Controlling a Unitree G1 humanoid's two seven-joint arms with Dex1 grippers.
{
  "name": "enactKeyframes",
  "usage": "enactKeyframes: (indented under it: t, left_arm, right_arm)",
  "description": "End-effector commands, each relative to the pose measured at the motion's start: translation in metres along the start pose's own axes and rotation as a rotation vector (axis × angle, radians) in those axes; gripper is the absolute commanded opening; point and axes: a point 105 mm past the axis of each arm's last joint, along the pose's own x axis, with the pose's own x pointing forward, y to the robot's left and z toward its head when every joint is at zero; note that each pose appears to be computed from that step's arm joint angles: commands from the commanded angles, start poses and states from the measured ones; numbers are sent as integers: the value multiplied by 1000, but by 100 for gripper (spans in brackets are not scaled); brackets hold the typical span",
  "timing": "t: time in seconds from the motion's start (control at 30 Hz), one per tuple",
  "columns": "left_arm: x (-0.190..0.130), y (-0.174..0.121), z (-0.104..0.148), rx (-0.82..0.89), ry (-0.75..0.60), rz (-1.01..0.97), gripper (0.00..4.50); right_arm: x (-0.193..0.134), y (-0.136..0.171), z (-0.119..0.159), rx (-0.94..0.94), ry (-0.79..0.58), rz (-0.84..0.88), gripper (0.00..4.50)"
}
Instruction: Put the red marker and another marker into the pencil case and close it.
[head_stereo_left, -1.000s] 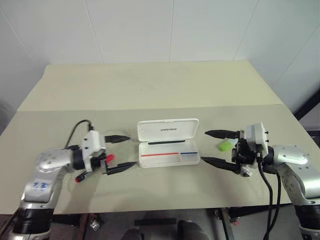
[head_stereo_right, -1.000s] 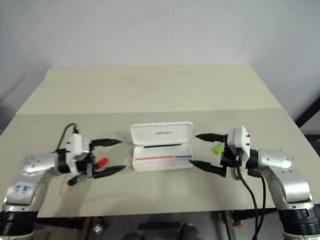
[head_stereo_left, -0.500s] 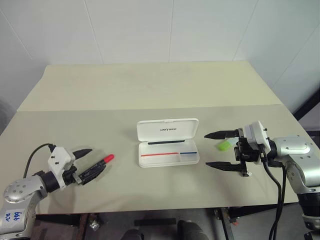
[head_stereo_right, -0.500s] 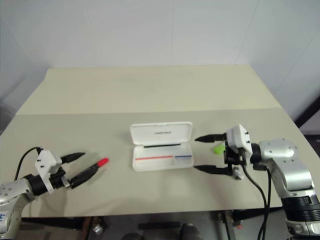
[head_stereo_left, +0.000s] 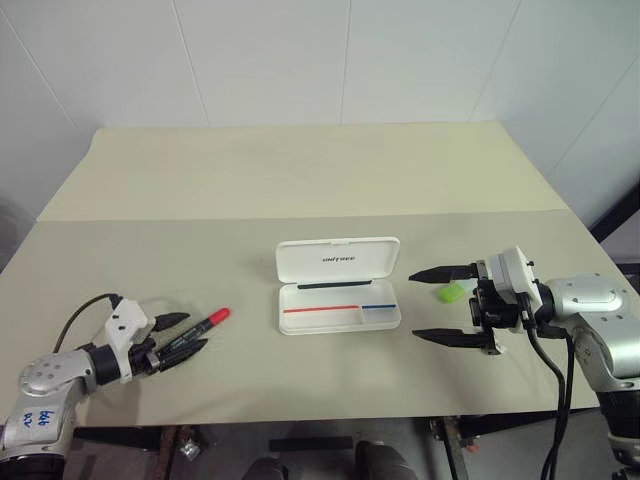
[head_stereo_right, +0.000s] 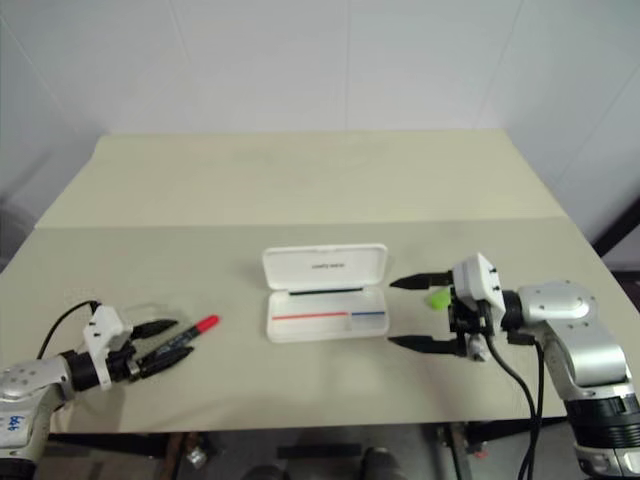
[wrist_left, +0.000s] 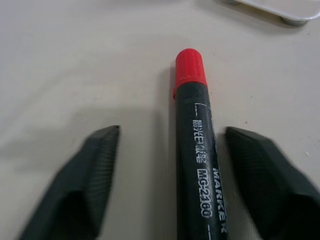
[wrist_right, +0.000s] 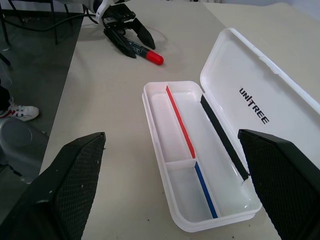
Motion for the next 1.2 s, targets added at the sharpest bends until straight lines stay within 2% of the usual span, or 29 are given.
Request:
enactKeyframes:
  t: [0.03,0.17,0.2,0.37,0.67,0.77,0.9,1.03,1.2]
  left_arm:
    - [3,-5,4,4,-27,-17,215]
    - [6,-7,4,-3,-31,-23,78]
    - [6,-7,4,-4,-31,-25,60]
    - [11,-7,12,27,-45,-24,60]
    - [16,-21,70,199,-138,-197,60]
    - [23,-30,82,250,-144,-282,60]
    - [41,-47,93,288,-156,-394,60]
    - [63,-65,92,295,-152,-491,60]
    - [101,-73,105,331,-195,-496,60]
  right_arm:
    - [-6,-2,10,-47,4,-22,450]
    - [-6,-4,10,-49,5,-29,450]
    - [-6,-4,10,-50,5,-30,450]
    - [-6,-6,8,-50,8,-36,450]
    - [-8,-8,1,-33,15,-64,450]
    - [-8,-7,-1,-30,15,-69,450]
    - [-8,-6,-2,-28,12,-85,450]
    - [-7,-4,-3,-13,9,-100,450]
    - [-6,-1,-1,-11,2,-117,450]
